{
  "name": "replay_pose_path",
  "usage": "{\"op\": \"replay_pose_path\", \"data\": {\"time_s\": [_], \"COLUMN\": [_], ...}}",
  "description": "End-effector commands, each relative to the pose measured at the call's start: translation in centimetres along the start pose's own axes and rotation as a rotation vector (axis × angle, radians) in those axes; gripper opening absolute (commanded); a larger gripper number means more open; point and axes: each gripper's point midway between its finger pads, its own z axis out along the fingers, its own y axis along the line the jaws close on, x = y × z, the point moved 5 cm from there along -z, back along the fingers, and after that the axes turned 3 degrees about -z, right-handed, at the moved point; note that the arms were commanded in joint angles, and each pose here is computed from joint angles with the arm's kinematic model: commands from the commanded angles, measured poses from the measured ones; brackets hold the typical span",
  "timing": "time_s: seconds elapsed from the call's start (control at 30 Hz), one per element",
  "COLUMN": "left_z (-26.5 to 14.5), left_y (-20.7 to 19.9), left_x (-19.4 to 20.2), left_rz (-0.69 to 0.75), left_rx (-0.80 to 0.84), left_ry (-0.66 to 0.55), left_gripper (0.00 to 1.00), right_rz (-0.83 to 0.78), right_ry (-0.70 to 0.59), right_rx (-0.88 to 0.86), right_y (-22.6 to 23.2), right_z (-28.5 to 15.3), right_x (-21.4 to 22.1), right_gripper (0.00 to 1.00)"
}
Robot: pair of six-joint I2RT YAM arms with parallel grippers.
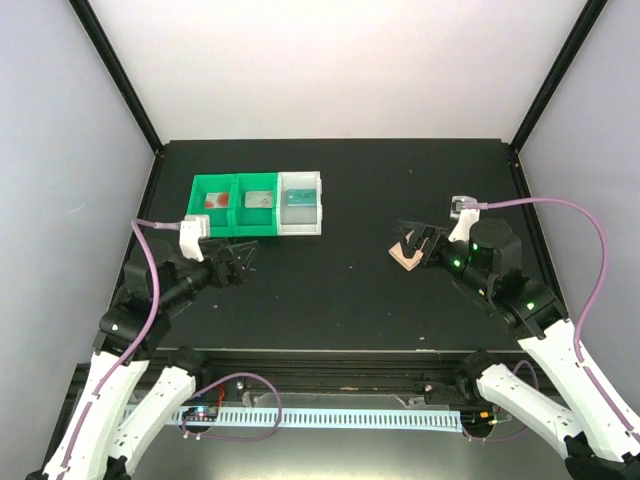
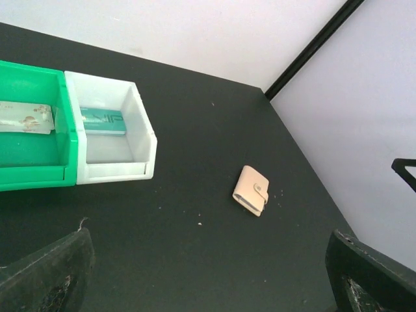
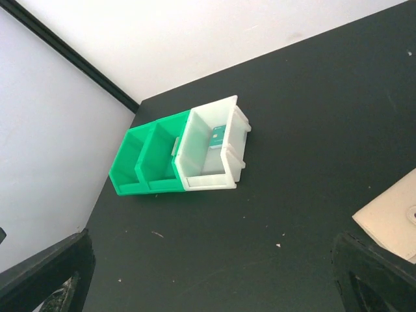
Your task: Take the credit cards out of the card holder
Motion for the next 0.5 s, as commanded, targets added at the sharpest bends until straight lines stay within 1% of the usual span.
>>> {"op": "replay_pose_path", "data": {"time_s": [0.0, 0.13, 0.27, 0.47], "left_z": [0.4, 0.9, 1.2, 1.6], "left_y": [0.1, 0.5, 0.9, 1.9], "left_x": [0.1, 0.5, 1.0, 1.8], "left_rz": [-0.022, -0.028, -0.026, -0.023], "left_rx": [0.015, 0.01, 0.007, -0.029], "left_ry": [0.0, 0.015, 0.03, 0.039], "left_gripper": [0.99, 0.99, 0.99, 0.99], "right_rz": [0.023, 0.024, 0.033, 0.043], "right_ry": [-0.013, -0.008, 0.009, 0.07], "right_rx": [0.048, 0.045, 0.131, 0.195], "right_y": [-0.8, -1.0, -2.8, -4.3], "right_z": [-0.1, 0.4, 1.8, 3.8], "right_x": [0.1, 0.5, 1.8, 3.4], "right_gripper": [1.0, 1.0, 1.0, 1.0]}}
